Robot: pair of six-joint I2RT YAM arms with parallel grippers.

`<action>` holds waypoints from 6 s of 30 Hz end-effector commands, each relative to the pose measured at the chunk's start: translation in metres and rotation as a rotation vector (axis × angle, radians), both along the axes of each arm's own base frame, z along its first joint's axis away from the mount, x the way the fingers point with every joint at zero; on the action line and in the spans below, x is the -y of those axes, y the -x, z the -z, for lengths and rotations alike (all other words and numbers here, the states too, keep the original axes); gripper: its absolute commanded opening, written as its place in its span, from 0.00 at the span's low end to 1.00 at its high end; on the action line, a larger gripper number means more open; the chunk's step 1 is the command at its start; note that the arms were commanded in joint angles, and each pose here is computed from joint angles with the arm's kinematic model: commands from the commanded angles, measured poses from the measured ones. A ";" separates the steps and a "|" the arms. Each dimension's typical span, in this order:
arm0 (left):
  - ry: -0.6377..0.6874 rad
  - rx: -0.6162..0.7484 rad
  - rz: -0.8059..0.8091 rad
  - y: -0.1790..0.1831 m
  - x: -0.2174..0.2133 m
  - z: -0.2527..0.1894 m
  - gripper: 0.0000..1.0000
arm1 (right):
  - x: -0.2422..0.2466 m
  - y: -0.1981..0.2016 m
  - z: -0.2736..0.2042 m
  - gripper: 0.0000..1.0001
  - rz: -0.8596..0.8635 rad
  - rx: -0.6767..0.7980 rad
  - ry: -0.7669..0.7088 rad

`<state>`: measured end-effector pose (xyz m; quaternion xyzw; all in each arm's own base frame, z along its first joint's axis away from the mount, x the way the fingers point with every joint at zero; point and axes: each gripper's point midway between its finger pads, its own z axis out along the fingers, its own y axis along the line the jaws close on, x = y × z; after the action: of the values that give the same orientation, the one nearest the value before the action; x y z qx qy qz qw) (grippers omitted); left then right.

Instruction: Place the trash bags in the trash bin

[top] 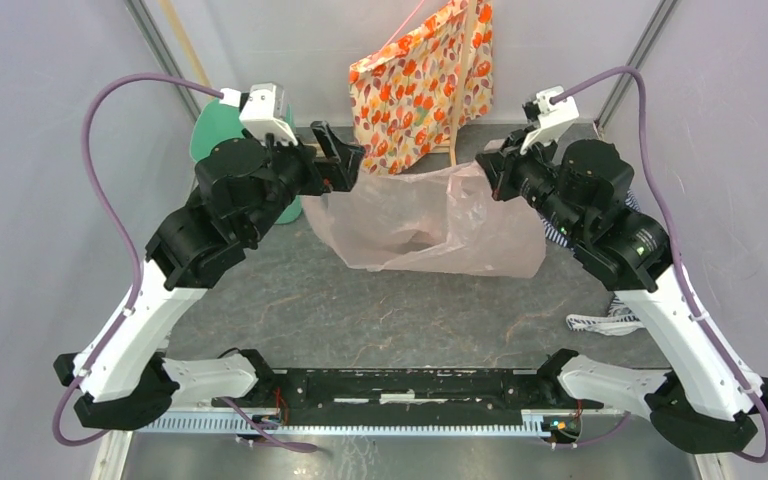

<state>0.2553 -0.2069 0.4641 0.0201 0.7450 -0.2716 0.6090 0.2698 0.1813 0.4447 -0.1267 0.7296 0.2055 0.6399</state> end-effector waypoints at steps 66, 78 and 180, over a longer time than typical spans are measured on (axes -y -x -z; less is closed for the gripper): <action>-0.441 -0.603 -0.040 0.010 -0.013 0.192 0.02 | 0.071 0.015 -0.085 0.00 0.261 0.119 -0.023; -0.375 -0.555 0.209 0.071 0.095 0.201 0.03 | 0.085 0.026 -0.116 0.00 0.293 0.204 -0.114; 0.250 0.134 -0.046 0.058 -0.081 -0.128 0.02 | -0.061 0.069 -0.288 0.00 -0.543 0.598 -0.736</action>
<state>0.2001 -0.1442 0.5938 -0.0091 0.6606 -0.3541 0.6619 0.2159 0.2399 0.7179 -0.1257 0.3657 0.5301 0.7546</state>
